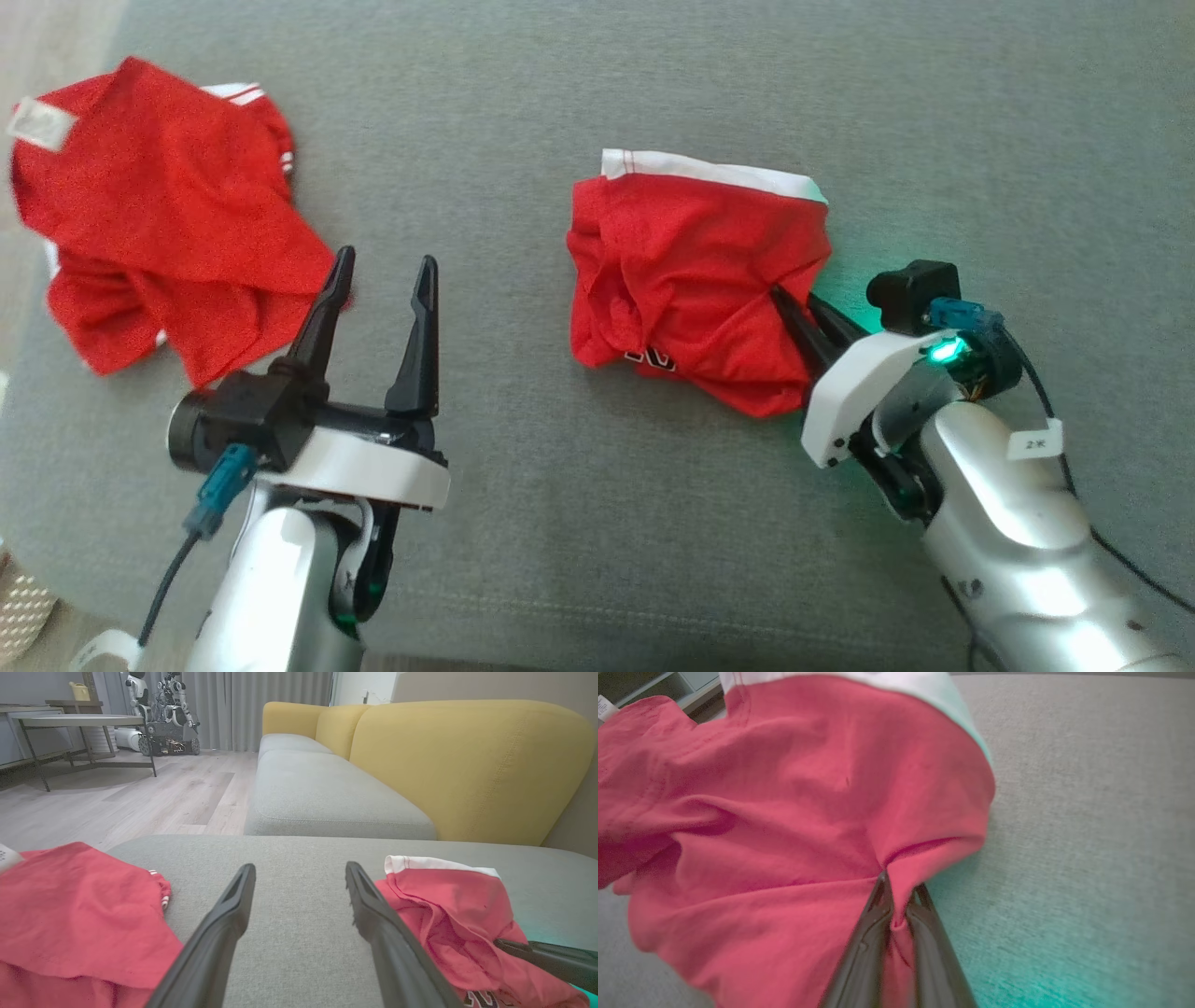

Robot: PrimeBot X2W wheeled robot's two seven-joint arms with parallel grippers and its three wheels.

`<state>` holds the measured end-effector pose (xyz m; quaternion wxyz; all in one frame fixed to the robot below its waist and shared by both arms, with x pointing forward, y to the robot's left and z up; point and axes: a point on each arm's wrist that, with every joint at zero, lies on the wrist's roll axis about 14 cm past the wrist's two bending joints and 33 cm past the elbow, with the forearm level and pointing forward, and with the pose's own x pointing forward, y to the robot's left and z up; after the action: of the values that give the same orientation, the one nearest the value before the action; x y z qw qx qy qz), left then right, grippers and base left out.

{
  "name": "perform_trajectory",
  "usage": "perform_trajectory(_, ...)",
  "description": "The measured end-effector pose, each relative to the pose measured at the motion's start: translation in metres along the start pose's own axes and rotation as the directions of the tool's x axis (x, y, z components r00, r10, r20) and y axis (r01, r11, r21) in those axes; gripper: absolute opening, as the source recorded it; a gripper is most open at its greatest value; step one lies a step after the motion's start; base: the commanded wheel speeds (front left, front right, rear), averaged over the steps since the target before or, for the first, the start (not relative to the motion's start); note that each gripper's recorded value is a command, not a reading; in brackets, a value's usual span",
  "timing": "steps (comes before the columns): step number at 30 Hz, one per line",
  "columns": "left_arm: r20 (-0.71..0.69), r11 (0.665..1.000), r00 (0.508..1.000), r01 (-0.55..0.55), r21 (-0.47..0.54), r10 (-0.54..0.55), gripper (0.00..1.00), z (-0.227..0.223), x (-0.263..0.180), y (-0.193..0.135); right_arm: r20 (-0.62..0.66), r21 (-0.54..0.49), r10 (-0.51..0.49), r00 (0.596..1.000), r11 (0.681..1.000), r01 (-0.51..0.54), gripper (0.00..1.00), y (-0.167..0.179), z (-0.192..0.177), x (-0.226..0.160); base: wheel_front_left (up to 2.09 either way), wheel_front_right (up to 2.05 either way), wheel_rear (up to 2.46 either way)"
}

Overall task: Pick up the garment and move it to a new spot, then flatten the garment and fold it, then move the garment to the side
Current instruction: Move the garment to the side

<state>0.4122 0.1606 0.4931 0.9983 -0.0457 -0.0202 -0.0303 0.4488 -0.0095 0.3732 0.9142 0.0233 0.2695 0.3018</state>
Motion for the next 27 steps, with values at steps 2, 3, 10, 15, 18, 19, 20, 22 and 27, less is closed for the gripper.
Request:
perform_trajectory(2,0.001,1.0,1.0,0.02,-0.008,-0.02,1.0,-0.001,0.003,-0.006,-0.006,-0.028,-0.01,1.0,1.0,0.01,0.0,-0.008,-0.001,-0.006,0.0,0.0,0.0)
perform_trajectory(3,0.003,1.0,1.0,0.031,-0.008,-0.031,1.0,-0.001,0.005,-0.009,-0.007,-0.042,-0.02,1.0,0.999,0.019,0.0,-0.014,-0.001,-0.009,0.0,0.0,0.0)
perform_trajectory(10,0.014,0.996,0.996,0.091,-0.021,-0.091,1.0,-0.003,0.018,-0.028,-0.018,-0.121,-0.131,0.991,0.984,0.127,0.0,-0.07,0.003,-0.037,0.0,0.0,0.0)
perform_trajectory(15,0.029,0.989,0.989,0.148,-0.02,-0.148,1.0,-0.004,0.033,-0.045,-0.03,-0.14,-0.256,0.966,0.958,0.25,0.0,-0.126,0.002,-0.071,0.0,0.0,0.0)
perform_trajectory(18,0.025,0.982,0.982,0.185,-0.025,-0.185,1.0,-0.009,0.041,-0.056,-0.014,-0.125,-0.34,0.94,0.934,0.335,0.0,-0.161,0.007,-0.092,0.0,0.0,0.0)
perform_trajectory(19,0.022,0.981,0.981,0.193,-0.028,-0.193,1.0,-0.012,0.043,-0.059,-0.002,-0.112,-0.366,0.931,0.925,0.363,0.0,-0.172,0.009,-0.098,0.0,0.0,0.0)
perform_trajectory(20,0.018,0.979,0.979,0.201,-0.029,-0.201,1.0,-0.014,0.045,-0.061,0.003,-0.101,-0.391,0.92,0.916,0.389,0.0,-0.182,0.009,-0.105,0.0,0.0,0.0)
perform_trajectory(22,0.015,0.975,0.975,0.222,-0.028,-0.221,1.0,-0.018,0.05,-0.066,-0.001,-0.085,-0.434,0.901,0.898,0.432,0.0,-0.199,0.006,-0.115,0.0,0.0,0.0)
perform_trajectory(27,0.014,0.967,0.968,0.252,-0.024,-0.252,1.0,-0.025,0.062,-0.074,-0.037,-0.099,-0.495,0.868,0.866,0.49,0.0,-0.228,-0.004,-0.131,0.0,0.0,0.0)
